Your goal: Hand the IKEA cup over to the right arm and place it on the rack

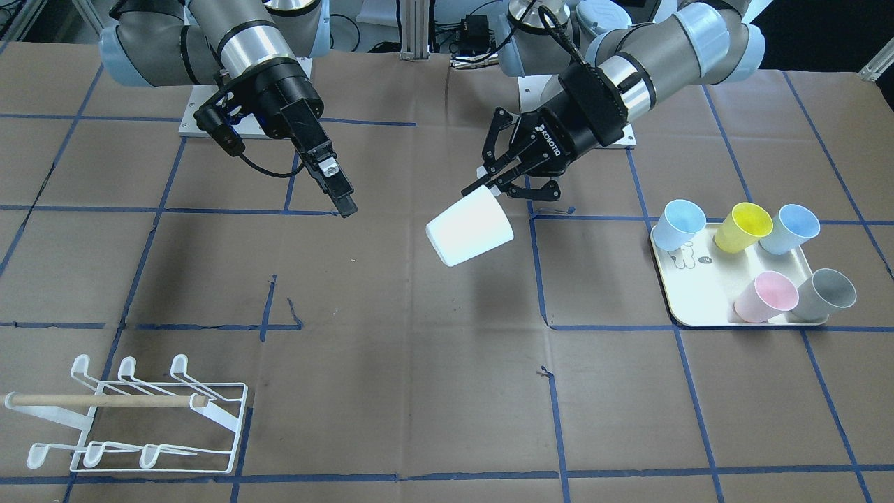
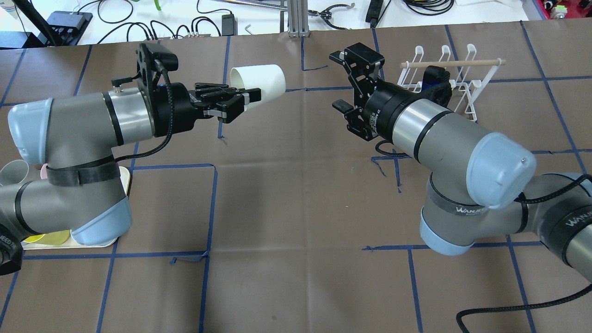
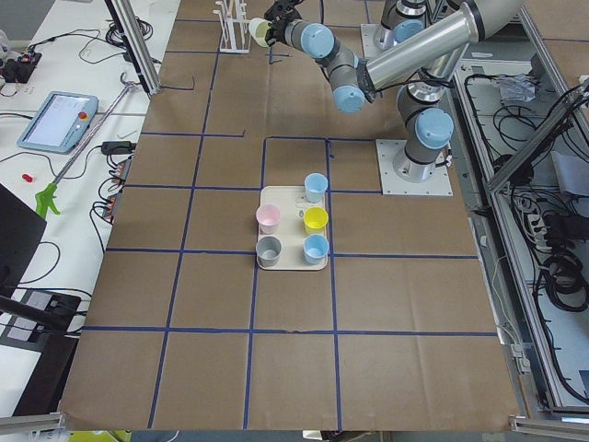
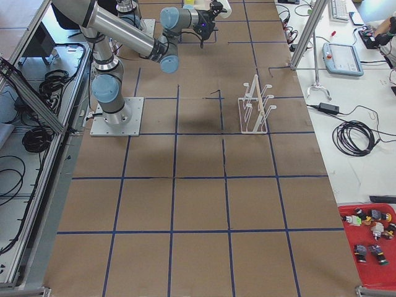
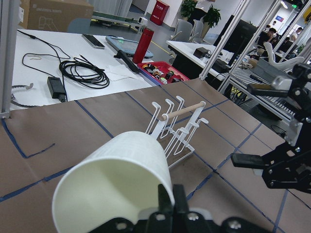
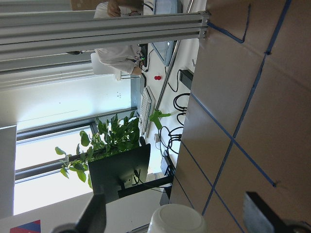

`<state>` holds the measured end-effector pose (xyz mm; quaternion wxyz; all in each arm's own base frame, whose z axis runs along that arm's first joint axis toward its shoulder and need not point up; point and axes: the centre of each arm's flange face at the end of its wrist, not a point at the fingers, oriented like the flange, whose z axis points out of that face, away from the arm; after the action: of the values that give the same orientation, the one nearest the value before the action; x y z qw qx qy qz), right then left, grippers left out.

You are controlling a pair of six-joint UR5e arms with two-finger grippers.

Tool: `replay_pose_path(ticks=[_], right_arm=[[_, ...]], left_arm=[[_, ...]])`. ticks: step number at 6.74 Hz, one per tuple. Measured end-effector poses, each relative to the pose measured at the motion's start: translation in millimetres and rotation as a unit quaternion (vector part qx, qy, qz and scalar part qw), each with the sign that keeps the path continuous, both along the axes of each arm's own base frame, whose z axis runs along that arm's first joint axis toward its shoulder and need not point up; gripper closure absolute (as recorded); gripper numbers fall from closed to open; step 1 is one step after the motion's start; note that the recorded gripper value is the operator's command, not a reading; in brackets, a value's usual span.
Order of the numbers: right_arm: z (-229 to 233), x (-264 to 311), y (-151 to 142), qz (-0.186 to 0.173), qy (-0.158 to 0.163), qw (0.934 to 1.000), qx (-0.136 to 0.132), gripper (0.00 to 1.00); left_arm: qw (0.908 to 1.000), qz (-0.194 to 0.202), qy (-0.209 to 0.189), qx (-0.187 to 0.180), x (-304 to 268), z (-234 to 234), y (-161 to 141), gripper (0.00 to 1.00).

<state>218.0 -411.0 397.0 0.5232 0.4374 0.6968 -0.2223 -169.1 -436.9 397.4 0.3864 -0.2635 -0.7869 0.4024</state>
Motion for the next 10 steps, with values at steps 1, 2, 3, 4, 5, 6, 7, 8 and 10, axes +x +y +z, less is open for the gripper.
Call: replay_pose_path(ticks=[1,2,3,4,5,6,7,8,10], right_arm=[[0,3,2,0.002,0.001,1.0,0.0,0.0],[-1,9,5,0.009,0.002,1.0,0.002,0.0],[-5,15,7,0.015,0.004,0.9998,0.016,0.0],[-11,21,8,0.021,0.005,0.999,0.04,0.0],[-16,27,9,0.026,0.005,0.9975,0.065,0.0],[-17,34,12,0.028,-0.004,0.9963,0.082,0.0],[-16,41,14,0.027,-0.014,0.9952,0.092,0.0],[-13,46,13,0.027,-0.018,0.9949,0.096,0.0],[-14,59,2,0.036,-0.016,0.9939,0.103,0.01]], left_arm=[[0.9999,-0.005,0.002,-0.009,-8,-5,11,1.0],[0.9999,-0.006,0.005,-0.012,-12,-8,17,1.0],[0.9999,-0.006,0.007,-0.012,-13,-9,20,1.0],[0.9999,-0.006,0.008,-0.01,-14,-11,21,1.0],[0.9999,-0.006,0.009,-0.007,-14,-12,23,1.0],[0.9999,-0.006,0.009,-0.006,-14,-15,24,1.0],[0.9999,-0.006,0.01,-0.005,-14,-16,25,1.0],[0.9999,-0.005,0.01,-0.006,-14,-16,26,1.0],[0.9999,-0.005,0.01,-0.006,-15,-17,26,1.0]])
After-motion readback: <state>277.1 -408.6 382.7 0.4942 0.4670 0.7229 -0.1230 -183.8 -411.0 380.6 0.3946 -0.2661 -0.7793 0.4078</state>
